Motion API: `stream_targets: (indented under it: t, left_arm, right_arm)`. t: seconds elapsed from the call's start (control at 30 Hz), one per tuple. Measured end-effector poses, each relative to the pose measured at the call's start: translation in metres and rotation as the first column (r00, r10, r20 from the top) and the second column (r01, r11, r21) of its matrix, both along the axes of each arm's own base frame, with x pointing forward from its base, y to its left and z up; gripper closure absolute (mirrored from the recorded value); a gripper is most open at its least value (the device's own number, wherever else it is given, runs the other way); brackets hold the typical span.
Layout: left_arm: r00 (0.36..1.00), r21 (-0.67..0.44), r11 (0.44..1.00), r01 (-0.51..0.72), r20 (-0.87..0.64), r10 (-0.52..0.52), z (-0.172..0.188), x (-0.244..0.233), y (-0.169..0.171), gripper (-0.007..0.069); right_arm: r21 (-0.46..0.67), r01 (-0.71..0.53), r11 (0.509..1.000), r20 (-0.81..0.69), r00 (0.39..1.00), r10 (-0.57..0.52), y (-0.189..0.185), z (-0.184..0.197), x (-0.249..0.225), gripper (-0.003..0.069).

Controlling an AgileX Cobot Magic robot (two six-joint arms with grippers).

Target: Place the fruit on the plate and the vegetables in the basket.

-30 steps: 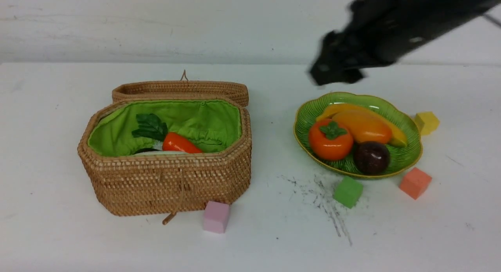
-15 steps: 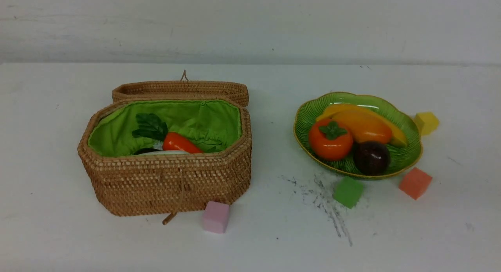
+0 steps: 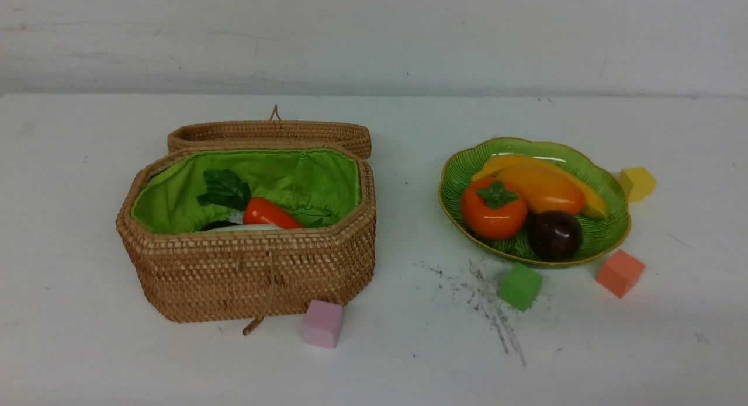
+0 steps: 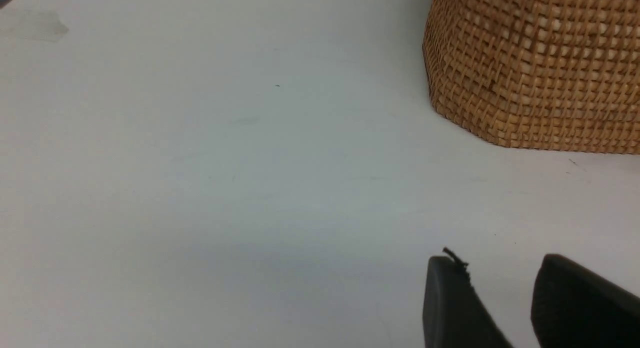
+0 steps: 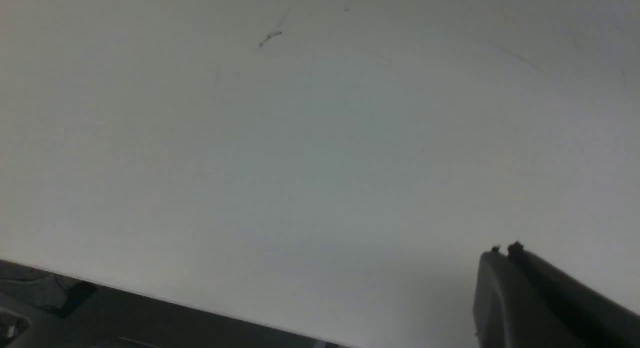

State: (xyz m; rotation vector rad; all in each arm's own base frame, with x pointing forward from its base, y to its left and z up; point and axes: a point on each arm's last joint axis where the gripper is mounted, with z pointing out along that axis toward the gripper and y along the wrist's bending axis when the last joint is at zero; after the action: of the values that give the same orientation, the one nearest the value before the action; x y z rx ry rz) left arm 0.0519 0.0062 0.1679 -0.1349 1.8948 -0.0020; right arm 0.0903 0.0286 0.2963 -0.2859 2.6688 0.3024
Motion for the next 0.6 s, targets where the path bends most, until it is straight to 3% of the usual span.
stream_targets:
  t: [0.17, 0.33, 0.43, 0.6]
  left_arm:
    - [1.000, 0.000, 1.000, 0.000, 0.000, 0.000, 0.000, 0.000, 0.000, 0.0386]
    - [1.000, 0.000, 1.000, 0.000, 0.000, 0.000, 0.000, 0.000, 0.000, 0.0386]
    - [1.000, 0.000, 1.000, 0.000, 0.000, 0.000, 0.000, 0.000, 0.000, 0.0386]
    - [1.000, 0.000, 1.000, 0.000, 0.000, 0.000, 0.000, 0.000, 0.000, 0.0386]
  right_arm:
    - [-0.024, 0.055, 0.998, 0.209, 0.977, -0.048, -0.005, 0.005, 0.017, 0.0662]
    - [0.065, 0.193, 0.979, 0.453, 0.869, -0.202, -0.015, -0.005, 0.020, 0.0658]
    - [0.076, 0.269, 0.960, 0.561, 0.785, -0.264, -0.024, -0.032, 0.003, 0.0655]
    - [0.064, 0.323, 0.944, 0.626, 0.724, -0.290, -0.029, -0.088, -0.021, 0.0654]
